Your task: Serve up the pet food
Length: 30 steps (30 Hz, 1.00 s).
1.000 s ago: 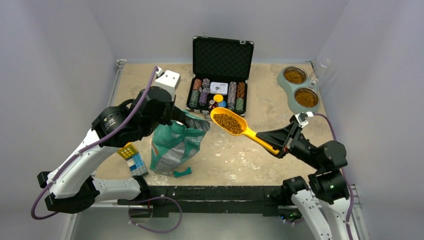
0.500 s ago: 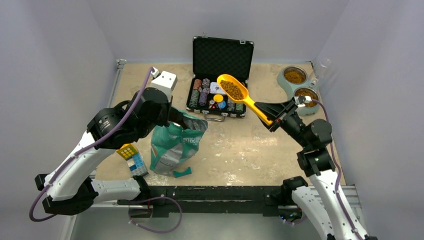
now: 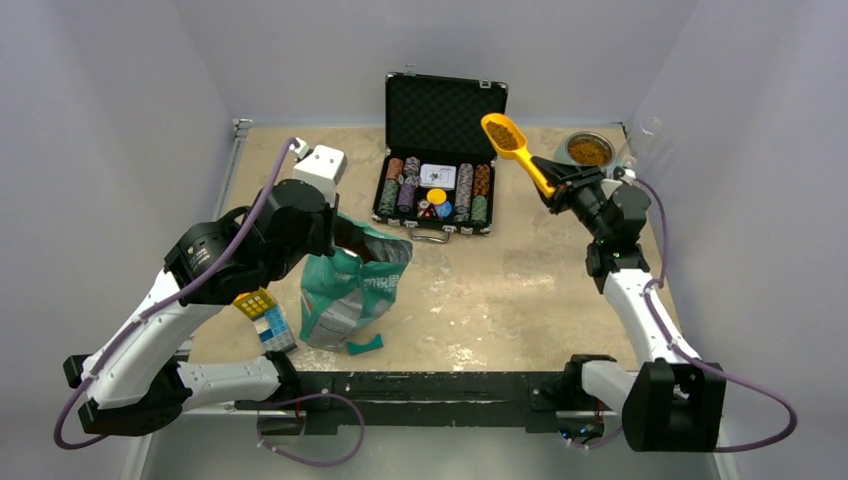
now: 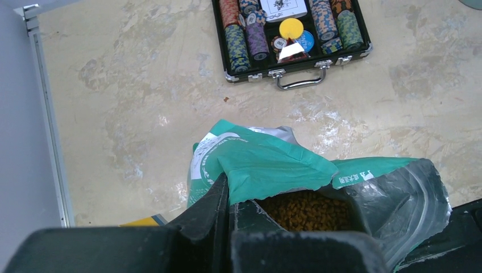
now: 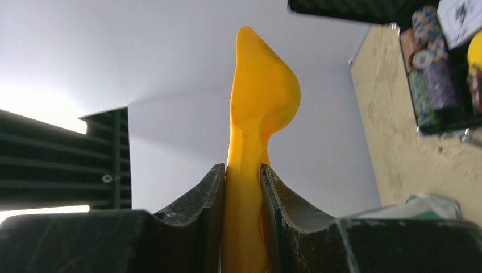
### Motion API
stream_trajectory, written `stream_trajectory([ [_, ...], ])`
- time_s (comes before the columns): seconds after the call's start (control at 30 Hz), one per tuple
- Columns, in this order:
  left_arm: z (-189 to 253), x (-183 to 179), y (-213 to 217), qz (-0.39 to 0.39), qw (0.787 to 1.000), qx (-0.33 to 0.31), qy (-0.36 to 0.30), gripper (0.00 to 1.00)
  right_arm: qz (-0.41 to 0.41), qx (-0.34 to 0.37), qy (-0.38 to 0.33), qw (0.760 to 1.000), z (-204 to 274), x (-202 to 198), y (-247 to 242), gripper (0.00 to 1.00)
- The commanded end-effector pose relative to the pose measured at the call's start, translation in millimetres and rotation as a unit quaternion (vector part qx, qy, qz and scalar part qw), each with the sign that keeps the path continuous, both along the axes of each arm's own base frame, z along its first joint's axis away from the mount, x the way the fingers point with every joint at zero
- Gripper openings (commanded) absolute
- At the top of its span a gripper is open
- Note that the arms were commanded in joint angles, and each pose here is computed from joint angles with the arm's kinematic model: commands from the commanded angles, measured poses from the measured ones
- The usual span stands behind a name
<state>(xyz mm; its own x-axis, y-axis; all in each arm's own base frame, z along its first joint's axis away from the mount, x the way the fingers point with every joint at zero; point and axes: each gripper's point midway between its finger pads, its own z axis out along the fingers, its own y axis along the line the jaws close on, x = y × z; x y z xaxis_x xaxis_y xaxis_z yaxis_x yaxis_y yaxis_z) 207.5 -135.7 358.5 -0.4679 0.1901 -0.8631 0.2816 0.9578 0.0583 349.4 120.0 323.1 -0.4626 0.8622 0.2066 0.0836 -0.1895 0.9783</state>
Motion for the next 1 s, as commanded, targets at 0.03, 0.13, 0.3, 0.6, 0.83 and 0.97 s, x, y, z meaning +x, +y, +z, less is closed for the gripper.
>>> stream_trajectory([
  [0.03,35,5,-5,0.007,0.995,-0.083,-0.056,0.00,-0.073,-0.029,-0.092,0.993,39,24,-52,0.00],
  [0.13,34,5,-4,0.007,0.995,-0.082,-0.058,0.00,-0.103,-0.047,-0.072,0.991,17,34,-80,0.00],
  [0.3,37,6,-1,0.007,0.995,-0.076,-0.069,0.00,-0.153,-0.080,-0.050,0.984,-11,39,-129,0.00],
  [0.6,39,10,-3,0.004,0.995,-0.068,-0.078,0.00,-0.213,-0.108,0.032,0.970,-56,20,-190,0.00],
  [0.83,41,13,-6,0.005,0.994,-0.070,-0.082,0.00,-0.248,-0.138,0.108,0.953,-83,-4,-223,0.00],
  [0.97,41,13,-7,0.002,0.994,-0.072,-0.083,0.00,-0.255,-0.146,0.138,0.946,-95,-8,-237,0.00],
])
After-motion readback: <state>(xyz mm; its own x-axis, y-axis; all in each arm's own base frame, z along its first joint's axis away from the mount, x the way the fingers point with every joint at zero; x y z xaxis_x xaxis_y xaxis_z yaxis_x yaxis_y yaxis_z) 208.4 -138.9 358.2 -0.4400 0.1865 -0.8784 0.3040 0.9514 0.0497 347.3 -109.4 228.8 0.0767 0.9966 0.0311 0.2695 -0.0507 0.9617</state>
